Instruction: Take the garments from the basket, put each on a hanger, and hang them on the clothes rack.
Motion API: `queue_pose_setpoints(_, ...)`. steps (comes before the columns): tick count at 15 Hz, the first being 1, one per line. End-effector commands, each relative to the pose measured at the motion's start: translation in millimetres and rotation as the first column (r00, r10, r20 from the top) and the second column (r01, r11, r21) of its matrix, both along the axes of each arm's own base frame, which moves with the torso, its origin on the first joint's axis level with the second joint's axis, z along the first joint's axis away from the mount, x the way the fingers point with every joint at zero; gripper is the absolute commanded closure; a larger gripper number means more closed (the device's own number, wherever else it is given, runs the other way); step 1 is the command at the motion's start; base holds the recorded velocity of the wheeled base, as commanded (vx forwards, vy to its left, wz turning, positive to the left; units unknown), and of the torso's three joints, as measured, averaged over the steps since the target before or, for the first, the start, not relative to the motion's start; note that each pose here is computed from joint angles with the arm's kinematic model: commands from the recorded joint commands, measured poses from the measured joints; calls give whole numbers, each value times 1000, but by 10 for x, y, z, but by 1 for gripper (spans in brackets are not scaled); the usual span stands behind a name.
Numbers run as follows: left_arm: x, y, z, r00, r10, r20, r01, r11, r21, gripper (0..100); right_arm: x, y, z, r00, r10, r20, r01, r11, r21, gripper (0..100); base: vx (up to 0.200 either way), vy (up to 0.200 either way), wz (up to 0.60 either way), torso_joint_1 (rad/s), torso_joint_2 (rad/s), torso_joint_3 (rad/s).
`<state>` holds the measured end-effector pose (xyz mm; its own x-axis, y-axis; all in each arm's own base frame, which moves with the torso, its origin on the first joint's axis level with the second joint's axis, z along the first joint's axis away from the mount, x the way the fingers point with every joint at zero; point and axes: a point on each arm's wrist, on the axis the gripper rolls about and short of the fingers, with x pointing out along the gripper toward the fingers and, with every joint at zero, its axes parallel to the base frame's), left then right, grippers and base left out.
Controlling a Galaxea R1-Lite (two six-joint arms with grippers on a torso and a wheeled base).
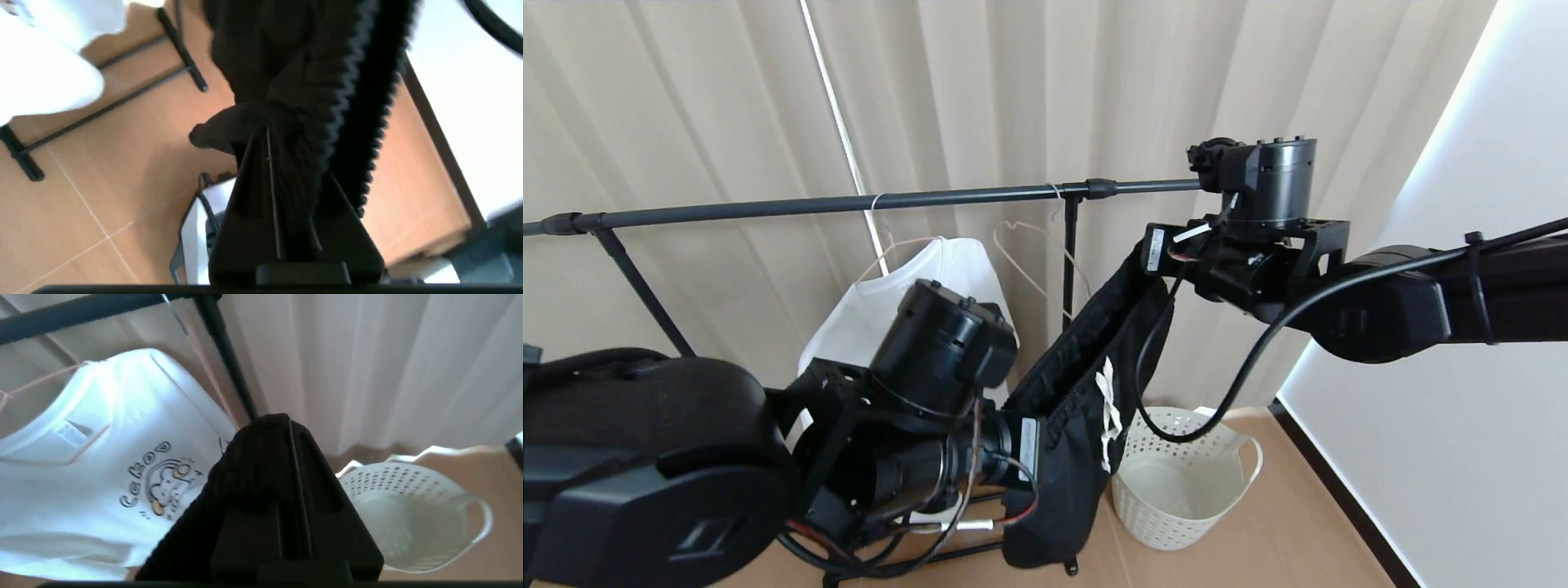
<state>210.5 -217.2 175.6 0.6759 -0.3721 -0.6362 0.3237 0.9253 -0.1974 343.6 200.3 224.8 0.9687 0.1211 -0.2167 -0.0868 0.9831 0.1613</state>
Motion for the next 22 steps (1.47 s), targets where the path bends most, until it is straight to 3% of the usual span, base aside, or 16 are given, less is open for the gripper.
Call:
queue_pose_setpoints(1, 331, 116, 173, 993, 105, 54, -102, 993, -54, 100, -374, -305, 72, 1000, 14, -8, -15, 988, -151, 100, 0, 0, 0, 0, 0, 0)
queue_pose_setpoints(3, 566, 99, 287, 984, 153, 91, -145, 985, -89, 100, -476, -366, -62, 999, 22, -49, -33, 970, -239, 100, 0, 0, 0, 0, 0, 0)
queue_pose_setpoints(6, 812, -3, 306, 967, 218, 133, -208, 974, -90, 100, -528, -363, -157, 996, 29, -88, -53, 956, -288, 100, 0, 0, 0, 0, 0, 0)
queue_pose_setpoints(11, 885, -76, 495, 954, 237, 185, -214, 967, -140, 100, -621, -419, -187, 986, 25, -167, -82, 938, -338, 100, 0, 0, 0, 0, 0, 0)
queue_pose_setpoints(12, 887, -78, 511, 953, 238, 188, -213, 966, -143, 100, -622, -420, -190, 985, 25, -170, -82, 937, -339, 0, 0, 0, 0, 0, 0, 0)
queue_pose_setpoints(15, 894, -94, 654, 942, 251, 221, -215, 961, -175, 100, -801, -531, -233, 967, 37, -253, -145, 893, -427, 0, 0, 0, 0, 0, 0, 0)
queue_pose_setpoints(18, 883, -109, 774, 934, 265, 241, -224, 957, -183, 100, -983, -440, -509, 919, 156, -361, -324, 822, -469, 0, 0, 0, 0, 0, 0, 0)
queue_pose_setpoints(21, 866, -118, 889, 927, 280, 251, -239, 954, -182, 100, -1141, -366, -649, 832, 344, -436, -522, 751, -405, 0, 0, 0, 0, 0, 0, 0)
queue_pose_setpoints(22, 847, -117, 948, 924, 281, 260, -235, 952, -195, 100, -1202, -350, -647, 755, 486, -441, -636, 706, -312, 0, 0, 0, 0, 0, 0, 0)
